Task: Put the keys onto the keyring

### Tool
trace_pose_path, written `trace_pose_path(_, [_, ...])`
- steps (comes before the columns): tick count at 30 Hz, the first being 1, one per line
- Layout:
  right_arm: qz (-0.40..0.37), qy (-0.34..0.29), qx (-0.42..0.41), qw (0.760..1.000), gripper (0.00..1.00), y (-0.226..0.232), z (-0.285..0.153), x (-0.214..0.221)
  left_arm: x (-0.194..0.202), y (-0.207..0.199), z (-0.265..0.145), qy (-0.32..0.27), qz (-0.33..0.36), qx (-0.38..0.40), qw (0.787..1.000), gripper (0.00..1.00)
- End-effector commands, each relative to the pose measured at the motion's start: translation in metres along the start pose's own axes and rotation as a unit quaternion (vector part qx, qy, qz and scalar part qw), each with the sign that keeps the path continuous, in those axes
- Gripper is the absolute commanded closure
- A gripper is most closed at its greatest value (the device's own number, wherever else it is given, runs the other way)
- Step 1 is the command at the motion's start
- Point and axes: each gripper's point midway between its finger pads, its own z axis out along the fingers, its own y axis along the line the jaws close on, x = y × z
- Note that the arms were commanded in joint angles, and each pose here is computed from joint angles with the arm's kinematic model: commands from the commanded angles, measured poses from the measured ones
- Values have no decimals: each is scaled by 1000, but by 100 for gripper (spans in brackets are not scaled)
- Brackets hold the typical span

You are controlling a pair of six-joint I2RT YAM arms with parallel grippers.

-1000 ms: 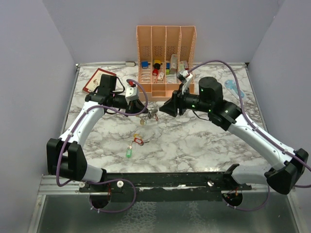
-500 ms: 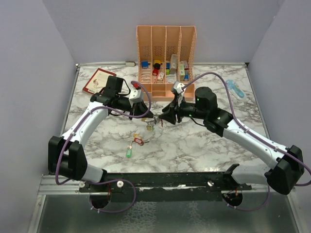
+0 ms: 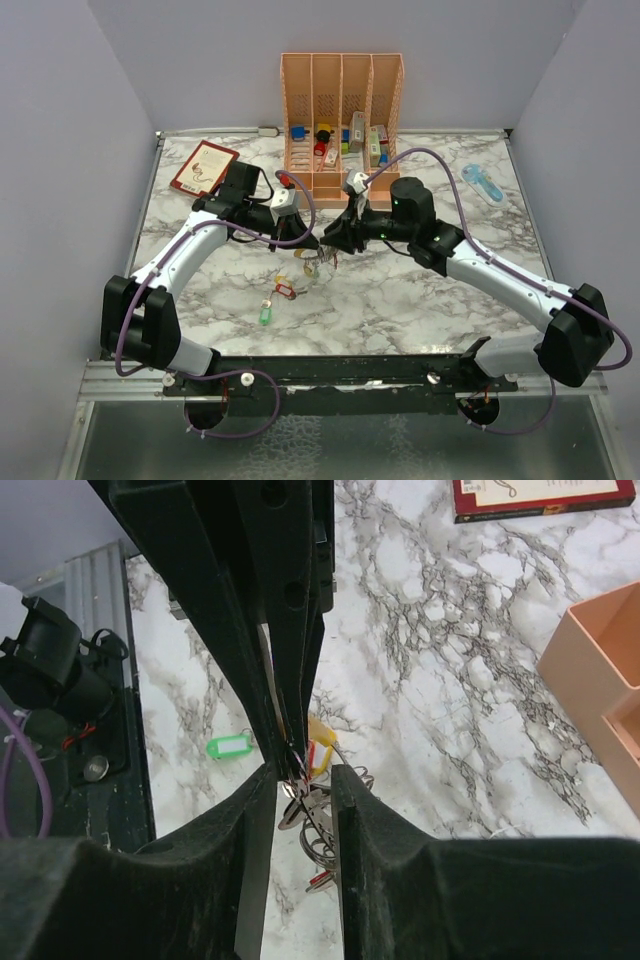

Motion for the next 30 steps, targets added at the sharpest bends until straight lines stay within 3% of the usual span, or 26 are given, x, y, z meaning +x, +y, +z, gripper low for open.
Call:
trace_pose_path(1, [-21,-22,-20,999,73,7,-1,-16,-13,-6,3,-23,16,22,999,100])
trace_pose_path(6, [-14,-17,-23,999,82,7,0,-12,-13,-8,3,-25,16,26,999,100])
trace_pose_path(22, [5,-1,-30,1000,78,6,5,1,-16,-11,4,-25,23,32,999,100])
trace_pose_path(27, [10,3,-35,999,88,7,6,2,-16,-10,3,-25,26,31,999,100])
trace_pose_path(30, [14,7,-32,999,87,5,6,5,-17,-11,3,-25,26,32,999,100])
